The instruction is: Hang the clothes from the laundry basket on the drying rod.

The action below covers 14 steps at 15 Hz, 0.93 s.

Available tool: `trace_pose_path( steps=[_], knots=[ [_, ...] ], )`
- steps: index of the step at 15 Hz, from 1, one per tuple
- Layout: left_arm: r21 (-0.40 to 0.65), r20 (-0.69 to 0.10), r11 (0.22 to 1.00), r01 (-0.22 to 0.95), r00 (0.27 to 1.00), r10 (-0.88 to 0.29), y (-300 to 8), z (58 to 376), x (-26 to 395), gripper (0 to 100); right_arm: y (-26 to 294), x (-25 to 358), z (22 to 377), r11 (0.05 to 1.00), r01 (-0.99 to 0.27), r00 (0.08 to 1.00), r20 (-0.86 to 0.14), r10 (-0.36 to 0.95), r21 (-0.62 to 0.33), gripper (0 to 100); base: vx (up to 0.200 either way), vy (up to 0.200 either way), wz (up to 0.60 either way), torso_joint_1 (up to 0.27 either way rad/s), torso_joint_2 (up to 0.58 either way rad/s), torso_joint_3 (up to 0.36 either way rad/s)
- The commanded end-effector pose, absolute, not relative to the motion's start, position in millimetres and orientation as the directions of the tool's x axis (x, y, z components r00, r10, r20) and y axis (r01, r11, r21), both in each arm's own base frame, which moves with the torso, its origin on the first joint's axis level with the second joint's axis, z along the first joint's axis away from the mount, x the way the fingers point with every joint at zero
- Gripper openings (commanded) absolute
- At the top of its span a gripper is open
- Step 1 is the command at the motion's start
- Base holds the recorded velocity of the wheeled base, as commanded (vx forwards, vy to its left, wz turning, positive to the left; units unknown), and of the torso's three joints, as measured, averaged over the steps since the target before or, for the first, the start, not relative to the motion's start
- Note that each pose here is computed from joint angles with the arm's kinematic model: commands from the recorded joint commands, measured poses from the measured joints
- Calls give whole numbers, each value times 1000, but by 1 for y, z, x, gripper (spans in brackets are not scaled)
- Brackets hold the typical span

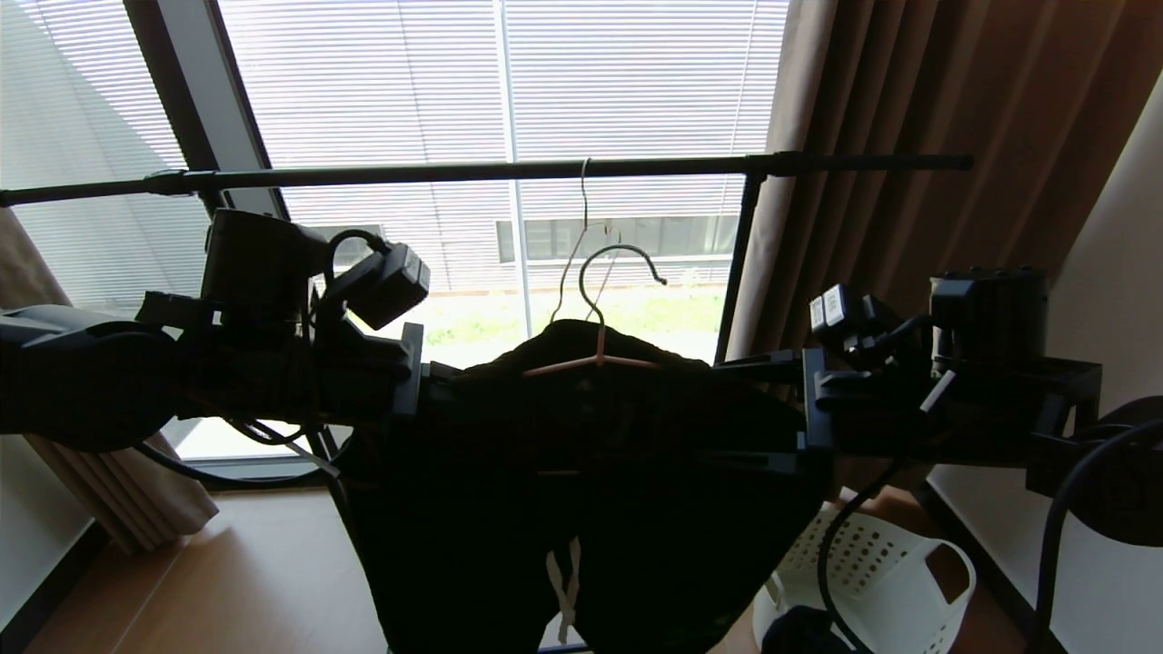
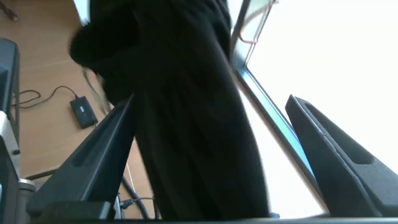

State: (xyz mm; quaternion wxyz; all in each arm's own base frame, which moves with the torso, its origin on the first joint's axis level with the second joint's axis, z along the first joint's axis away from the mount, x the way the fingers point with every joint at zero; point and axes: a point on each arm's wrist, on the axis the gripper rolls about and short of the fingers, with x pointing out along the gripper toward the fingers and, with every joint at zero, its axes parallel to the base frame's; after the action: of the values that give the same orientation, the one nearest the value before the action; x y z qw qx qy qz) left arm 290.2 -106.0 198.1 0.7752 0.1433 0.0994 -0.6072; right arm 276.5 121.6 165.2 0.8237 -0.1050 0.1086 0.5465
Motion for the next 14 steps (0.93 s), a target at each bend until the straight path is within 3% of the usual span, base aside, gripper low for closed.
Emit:
trace_pose_path(
  steps=[1,9,12,14],
  knots=[
    [116,-320,238,964,263,-910,-99,205,283,0,105,273,161,414,-909,409,-303,861,-53,100,0,0,0,0,0,0],
    [113,-313,265,957,288,-905,-90,209,277,0,57,261,113,422,-905,375,-365,852,58,100,0,0,0,0,0,0],
    [108,-313,268,957,288,-905,-91,209,278,0,54,266,91,406,-908,337,-391,856,105,100,0,0,0,0,0,0],
    [111,-311,266,958,288,-906,-91,210,278,0,55,272,85,406,-910,347,-382,857,85,100,0,0,0,0,0,0]
  ],
)
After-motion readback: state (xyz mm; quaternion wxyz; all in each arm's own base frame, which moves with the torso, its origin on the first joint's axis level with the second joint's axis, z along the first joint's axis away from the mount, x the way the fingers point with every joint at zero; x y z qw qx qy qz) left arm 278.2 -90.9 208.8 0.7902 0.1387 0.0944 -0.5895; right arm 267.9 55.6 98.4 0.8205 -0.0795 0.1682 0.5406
